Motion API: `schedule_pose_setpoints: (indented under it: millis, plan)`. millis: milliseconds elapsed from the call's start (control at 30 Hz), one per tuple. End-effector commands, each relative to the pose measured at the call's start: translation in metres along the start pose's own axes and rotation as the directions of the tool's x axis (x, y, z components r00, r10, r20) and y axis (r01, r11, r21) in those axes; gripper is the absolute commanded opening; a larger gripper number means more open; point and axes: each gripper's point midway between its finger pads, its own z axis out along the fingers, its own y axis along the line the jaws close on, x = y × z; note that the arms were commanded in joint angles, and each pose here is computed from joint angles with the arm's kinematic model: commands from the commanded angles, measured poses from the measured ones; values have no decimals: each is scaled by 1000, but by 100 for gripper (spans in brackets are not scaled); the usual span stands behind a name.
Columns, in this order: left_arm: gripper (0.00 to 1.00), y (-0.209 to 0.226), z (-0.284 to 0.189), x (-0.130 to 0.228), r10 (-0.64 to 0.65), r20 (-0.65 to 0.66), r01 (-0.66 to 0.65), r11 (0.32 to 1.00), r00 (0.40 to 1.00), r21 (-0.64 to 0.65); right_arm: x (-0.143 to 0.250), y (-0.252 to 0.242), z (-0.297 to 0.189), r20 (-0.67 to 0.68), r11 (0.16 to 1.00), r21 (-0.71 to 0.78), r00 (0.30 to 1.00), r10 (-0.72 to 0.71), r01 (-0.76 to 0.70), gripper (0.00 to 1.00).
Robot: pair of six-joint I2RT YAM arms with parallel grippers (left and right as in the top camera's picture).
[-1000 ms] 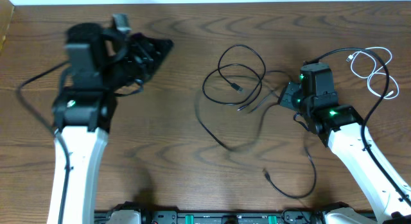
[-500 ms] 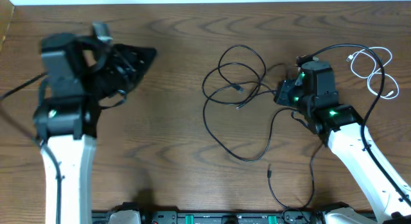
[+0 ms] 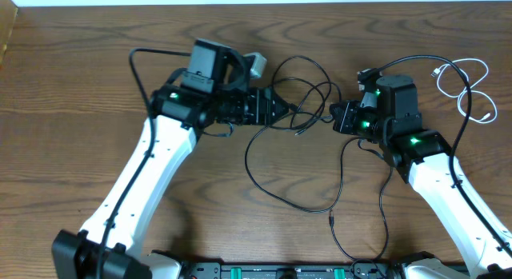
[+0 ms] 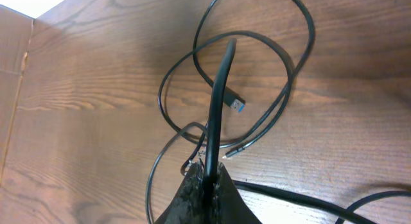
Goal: Untangle cables
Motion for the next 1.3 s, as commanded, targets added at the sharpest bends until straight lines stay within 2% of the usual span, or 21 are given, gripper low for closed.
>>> schedule_pose_setpoints:
  millis: [0,167,300,400,633,933,967,1000,1033,1167,1267]
  plan:
    - [60,0,17,9,251,-57,-252,968,966,-9,4,4,-1,-23,1000,-29,1000,0,-1,1]
    - [62,-3,47,40,520,-176,-516,854,836,73,7,15,-2,-41,996,-87,999,-6,2,1]
    - [63,8,82,60,577,-268,-574,813,771,99,8,20,-2,-51,993,-118,999,-10,4,1]
    - [63,20,97,62,576,-302,-585,808,759,69,8,20,-2,-50,993,-118,999,-11,5,1]
    - [63,37,116,42,592,-277,-620,784,757,-21,7,21,-2,-46,993,-122,999,-13,7,1]
    - [62,50,134,44,581,-292,-612,790,760,-23,7,22,-3,-48,992,-128,999,-14,7,1]
    - [52,49,134,41,586,-283,-616,787,759,-24,7,22,-3,-48,992,-128,999,-14,7,1]
    - [13,48,136,37,595,-267,-623,781,758,-27,7,22,-3,-49,992,-128,999,-14,8,1]
    - [8,48,136,37,596,-266,-624,781,758,-27,7,22,-3,-49,992,-128,999,-14,8,1]
    - [7,42,125,30,570,-238,-596,802,786,-48,5,18,-2,-34,993,-107,998,-47,43,1]
    - [7,28,102,11,557,-161,-573,815,815,-80,4,7,-1,-20,998,-43,999,-40,39,1]
